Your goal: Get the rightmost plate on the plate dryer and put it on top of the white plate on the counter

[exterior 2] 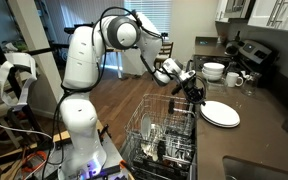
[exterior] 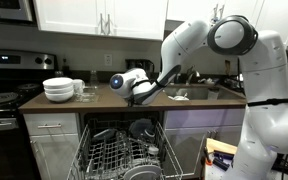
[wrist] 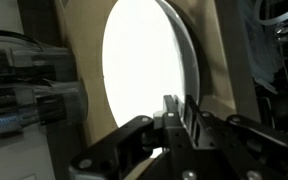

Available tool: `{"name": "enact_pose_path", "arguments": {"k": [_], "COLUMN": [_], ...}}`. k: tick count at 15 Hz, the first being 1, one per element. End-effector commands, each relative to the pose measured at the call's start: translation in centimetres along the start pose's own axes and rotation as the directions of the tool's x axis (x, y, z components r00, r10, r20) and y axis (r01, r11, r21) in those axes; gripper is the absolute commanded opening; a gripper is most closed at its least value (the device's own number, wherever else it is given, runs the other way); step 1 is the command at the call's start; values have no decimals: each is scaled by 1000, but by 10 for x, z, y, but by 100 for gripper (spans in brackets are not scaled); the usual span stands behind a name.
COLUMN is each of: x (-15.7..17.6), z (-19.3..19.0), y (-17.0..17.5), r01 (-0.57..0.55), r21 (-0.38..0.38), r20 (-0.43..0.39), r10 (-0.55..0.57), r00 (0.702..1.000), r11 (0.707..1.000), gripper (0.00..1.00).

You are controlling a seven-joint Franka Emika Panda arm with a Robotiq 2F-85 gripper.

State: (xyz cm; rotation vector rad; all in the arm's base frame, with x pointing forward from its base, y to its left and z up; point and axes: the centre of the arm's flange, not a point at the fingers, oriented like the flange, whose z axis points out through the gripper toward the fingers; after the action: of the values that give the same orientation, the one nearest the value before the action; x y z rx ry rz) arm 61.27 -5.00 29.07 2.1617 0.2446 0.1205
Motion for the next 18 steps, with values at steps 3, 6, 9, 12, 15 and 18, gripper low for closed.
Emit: {"name": "enact_pose_path", "arguments": {"k": [3, 6, 9, 12, 15, 18], "x": [1, -2, -5, -8, -12, -17], "z": [-6, -18, -37, -60, -89, -114], "y": [4, 4, 9, 14, 17, 18], "r01": [5, -8, -22, -30, -30, -27], "r21": [67, 85, 127, 147, 153, 177], "r20": [-6, 15, 17, 0, -22, -36], "r10": [-5, 6, 20, 30, 34, 34], "r00": [1000, 1000, 1000, 1000, 999, 999], "r11": [998, 996, 992, 989, 988, 984], "gripper": [28, 25, 21, 33, 62, 80]}}
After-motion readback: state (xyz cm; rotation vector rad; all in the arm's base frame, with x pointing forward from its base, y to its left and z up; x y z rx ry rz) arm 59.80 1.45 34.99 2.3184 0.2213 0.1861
